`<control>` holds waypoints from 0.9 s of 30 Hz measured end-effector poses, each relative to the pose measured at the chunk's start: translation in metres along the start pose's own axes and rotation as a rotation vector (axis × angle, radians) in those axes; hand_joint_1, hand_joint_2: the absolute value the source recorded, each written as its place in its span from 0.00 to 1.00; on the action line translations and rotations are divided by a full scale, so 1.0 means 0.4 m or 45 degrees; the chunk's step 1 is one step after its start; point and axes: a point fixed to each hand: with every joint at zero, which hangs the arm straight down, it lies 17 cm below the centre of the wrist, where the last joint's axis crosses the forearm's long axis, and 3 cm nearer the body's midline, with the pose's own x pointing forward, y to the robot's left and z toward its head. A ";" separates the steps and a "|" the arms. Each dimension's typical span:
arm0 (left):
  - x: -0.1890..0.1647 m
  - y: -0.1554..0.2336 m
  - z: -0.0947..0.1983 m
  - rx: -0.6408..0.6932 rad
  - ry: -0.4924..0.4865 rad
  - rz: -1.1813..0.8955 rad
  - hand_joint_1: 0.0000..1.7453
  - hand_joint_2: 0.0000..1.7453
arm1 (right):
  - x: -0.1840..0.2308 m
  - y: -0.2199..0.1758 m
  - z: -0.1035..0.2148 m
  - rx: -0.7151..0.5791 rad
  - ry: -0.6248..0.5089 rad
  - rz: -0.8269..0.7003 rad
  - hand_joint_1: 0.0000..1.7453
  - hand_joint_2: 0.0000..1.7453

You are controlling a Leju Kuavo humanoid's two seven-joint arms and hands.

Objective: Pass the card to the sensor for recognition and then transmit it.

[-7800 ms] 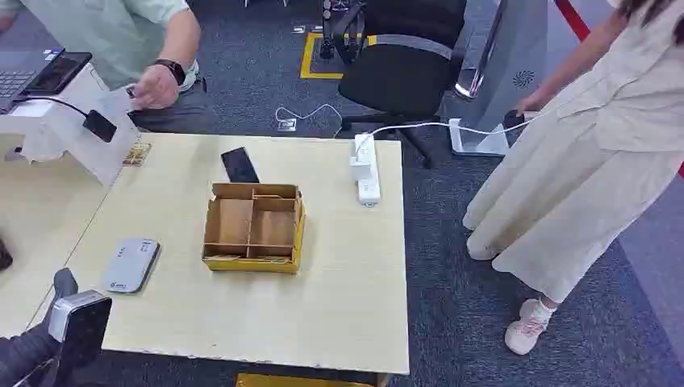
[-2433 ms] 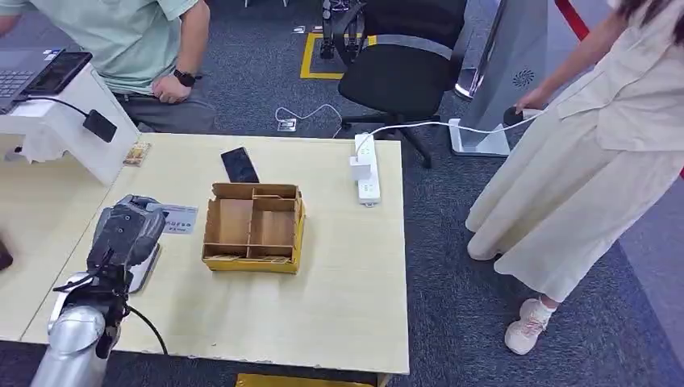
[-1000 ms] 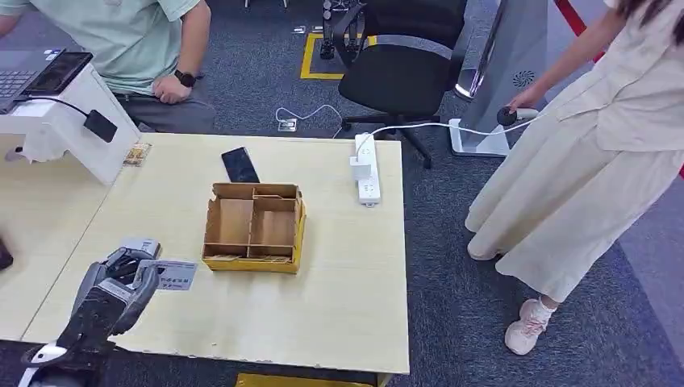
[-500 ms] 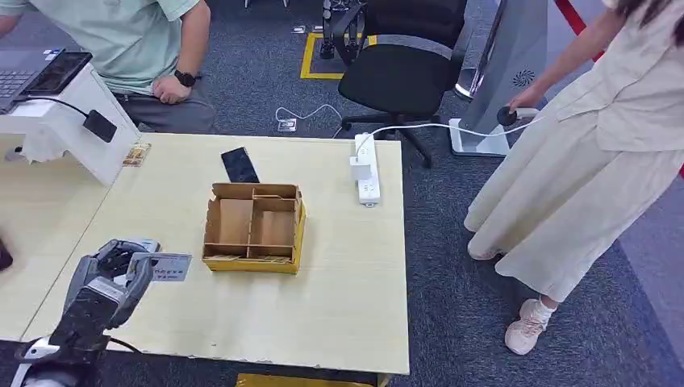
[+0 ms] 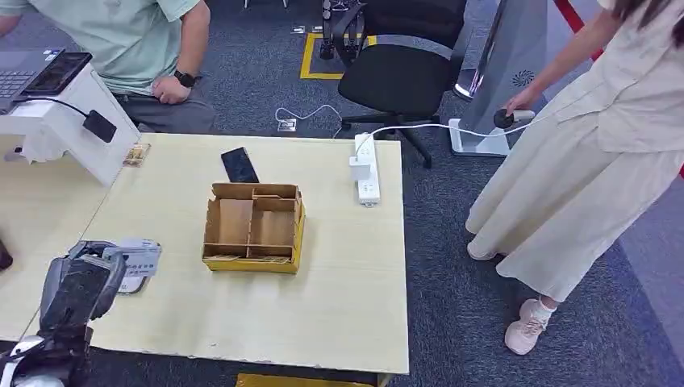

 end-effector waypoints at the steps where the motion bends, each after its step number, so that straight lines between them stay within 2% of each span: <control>1: -0.009 0.023 -0.003 0.042 0.013 -0.004 1.00 1.00 | -0.002 -0.001 0.000 0.000 0.003 0.001 0.00 0.00; 8: -0.058 0.116 0.000 0.187 0.089 -0.067 1.00 1.00 | -0.003 -0.002 -0.001 -0.003 0.010 -0.001 0.00 0.00; 15: -0.071 0.131 0.004 0.213 0.115 -0.063 1.00 1.00 | -0.003 -0.003 -0.002 -0.005 0.010 -0.001 0.00 0.00; 22: -0.128 0.190 0.030 0.271 0.224 -0.019 1.00 1.00 | -0.012 -0.008 -0.001 -0.014 0.028 -0.017 0.00 0.00; 27: -0.168 0.179 0.069 0.226 0.288 0.010 1.00 1.00 | -0.016 -0.010 -0.001 -0.018 0.035 -0.030 0.00 0.00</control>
